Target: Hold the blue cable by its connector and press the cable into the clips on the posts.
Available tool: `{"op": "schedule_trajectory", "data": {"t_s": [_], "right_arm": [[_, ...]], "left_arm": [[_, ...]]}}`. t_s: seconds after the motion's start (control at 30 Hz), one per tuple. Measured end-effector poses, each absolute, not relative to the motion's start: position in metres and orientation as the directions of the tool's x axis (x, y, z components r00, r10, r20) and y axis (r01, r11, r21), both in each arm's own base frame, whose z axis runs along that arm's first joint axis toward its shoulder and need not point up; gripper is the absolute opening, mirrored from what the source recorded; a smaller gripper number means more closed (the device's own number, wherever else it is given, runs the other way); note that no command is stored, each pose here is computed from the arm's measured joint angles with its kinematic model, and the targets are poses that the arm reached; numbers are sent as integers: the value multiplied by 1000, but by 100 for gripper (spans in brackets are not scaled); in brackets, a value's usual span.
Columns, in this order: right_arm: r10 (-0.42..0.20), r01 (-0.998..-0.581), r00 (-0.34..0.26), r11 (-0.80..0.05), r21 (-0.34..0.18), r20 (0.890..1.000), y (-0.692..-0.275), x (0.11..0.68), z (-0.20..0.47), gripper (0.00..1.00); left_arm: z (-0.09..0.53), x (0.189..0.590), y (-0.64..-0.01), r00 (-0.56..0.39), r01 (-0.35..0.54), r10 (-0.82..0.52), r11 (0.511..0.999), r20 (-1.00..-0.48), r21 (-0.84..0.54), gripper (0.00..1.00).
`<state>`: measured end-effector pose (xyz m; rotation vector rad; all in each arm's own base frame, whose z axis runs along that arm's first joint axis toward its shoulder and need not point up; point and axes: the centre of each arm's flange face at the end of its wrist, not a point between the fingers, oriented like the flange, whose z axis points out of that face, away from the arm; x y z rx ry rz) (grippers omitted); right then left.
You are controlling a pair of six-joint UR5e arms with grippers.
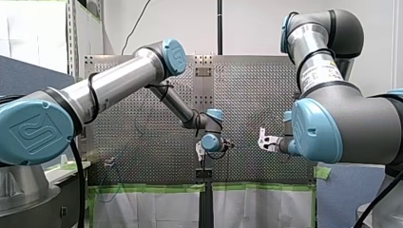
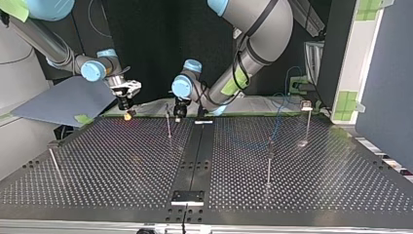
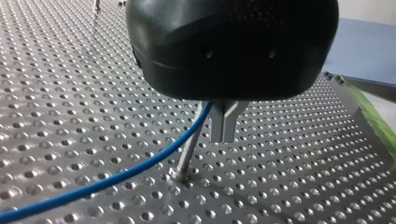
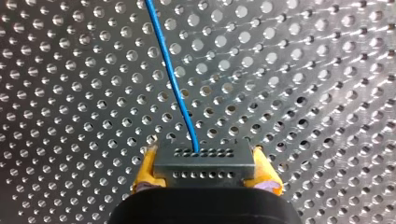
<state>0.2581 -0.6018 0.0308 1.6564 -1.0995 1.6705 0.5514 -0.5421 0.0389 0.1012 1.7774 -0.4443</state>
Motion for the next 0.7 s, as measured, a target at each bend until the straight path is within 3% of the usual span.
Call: {"op": "schedule_trajectory", "data": {"t_s": [0.7], "right_arm": [[-148,-845,-117,-504,-177,982,-623,248,33,0]], "left_arm": [[38,579,-528,-250,271,-173,932,-953,-240,0]]}}
